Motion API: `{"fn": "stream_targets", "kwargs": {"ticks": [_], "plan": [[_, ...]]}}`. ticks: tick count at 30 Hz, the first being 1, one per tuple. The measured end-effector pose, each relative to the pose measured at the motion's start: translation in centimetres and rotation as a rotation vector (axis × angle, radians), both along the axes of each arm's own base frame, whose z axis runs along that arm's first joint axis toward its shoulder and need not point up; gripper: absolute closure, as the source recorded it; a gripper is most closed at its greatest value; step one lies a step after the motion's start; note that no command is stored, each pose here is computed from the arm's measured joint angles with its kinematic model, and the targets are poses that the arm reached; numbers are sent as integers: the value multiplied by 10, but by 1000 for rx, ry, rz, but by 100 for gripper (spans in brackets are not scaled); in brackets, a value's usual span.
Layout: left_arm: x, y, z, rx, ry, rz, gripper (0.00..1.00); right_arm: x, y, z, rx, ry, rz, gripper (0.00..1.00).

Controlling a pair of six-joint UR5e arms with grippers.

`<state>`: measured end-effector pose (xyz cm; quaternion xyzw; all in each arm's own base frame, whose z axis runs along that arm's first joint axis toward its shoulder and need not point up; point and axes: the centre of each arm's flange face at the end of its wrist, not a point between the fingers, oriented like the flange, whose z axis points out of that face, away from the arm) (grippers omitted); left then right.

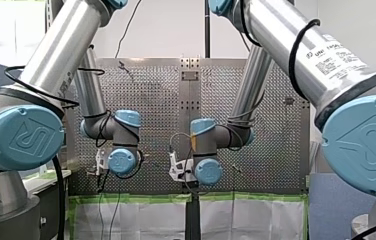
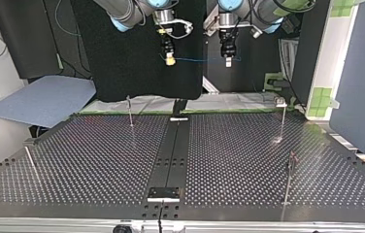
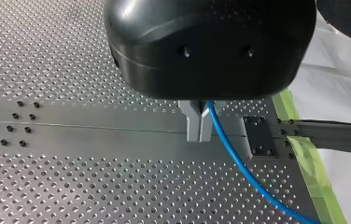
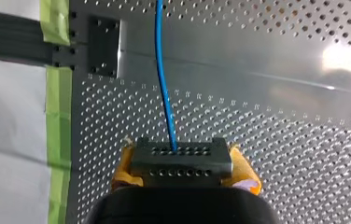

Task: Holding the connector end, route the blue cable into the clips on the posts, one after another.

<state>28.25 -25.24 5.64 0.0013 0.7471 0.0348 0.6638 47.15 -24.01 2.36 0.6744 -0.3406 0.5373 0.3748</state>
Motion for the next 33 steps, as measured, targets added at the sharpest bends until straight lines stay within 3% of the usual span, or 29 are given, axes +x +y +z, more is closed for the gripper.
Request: {"fn": "stream_targets", "kwargs": {"ticks": [7,11,15,22,33], "plan": [[0,0,1,-5,0,-1,100,-1,-4,3,-3,-4,-29,100],[3,3,10,-34,-1,9,100,-2,-26,22,-6,-48,-81,100],[5,4,20,-71,-2,4,100,-5,-40,39,3,-85,-98,100],[15,16,39,-136,-6,33,100,3,-64,84,-16,-199,-71,100],[21,28,69,-154,-30,64,100,21,-97,168,-78,-292,1,100]]}}
